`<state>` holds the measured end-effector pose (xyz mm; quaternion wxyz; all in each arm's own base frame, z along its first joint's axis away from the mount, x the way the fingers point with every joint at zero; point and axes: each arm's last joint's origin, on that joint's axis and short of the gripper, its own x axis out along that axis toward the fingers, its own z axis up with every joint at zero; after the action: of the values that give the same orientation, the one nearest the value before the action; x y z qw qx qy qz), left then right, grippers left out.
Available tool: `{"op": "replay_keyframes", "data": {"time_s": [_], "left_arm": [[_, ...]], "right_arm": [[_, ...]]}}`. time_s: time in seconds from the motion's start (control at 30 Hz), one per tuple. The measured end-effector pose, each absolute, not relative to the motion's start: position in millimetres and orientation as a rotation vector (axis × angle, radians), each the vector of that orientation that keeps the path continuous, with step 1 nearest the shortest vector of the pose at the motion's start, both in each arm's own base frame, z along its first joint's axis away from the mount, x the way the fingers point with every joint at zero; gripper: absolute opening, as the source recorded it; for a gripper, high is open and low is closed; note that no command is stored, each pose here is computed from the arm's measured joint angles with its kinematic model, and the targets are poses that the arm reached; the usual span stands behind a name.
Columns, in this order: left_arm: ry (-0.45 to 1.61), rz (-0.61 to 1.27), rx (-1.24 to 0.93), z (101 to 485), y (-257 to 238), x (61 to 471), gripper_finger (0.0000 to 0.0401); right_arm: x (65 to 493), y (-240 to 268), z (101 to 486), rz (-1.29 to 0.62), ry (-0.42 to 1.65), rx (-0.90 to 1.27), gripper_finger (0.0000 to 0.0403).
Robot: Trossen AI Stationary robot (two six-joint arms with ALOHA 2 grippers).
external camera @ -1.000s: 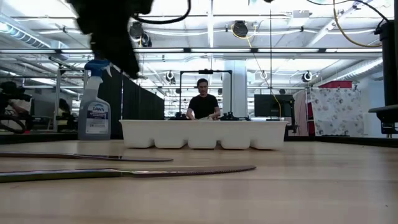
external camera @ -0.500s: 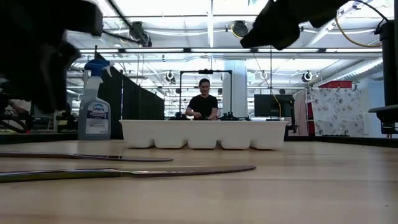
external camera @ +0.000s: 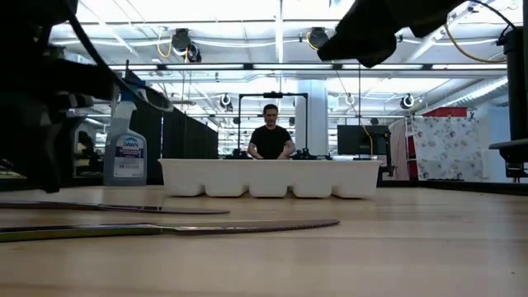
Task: Sort silverware
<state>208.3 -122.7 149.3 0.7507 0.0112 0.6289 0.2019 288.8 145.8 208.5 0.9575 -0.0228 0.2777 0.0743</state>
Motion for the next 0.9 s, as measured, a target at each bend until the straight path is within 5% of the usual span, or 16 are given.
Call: {"op": "replay_keyframes", "data": {"time_s": [0.57, 0.9], "left_arm": [[1.331, 0.244, -0.254, 143, -143, 218, 0.0148], [1.297, 0.312, -0.422, 158, -150, 228, 0.0148]], "right_arm": [[289, 146, 210, 0.170, 0.547, -0.094, 0.0176], [289, 146, 210, 0.172, 0.547, -0.103, 0.0176]]}}
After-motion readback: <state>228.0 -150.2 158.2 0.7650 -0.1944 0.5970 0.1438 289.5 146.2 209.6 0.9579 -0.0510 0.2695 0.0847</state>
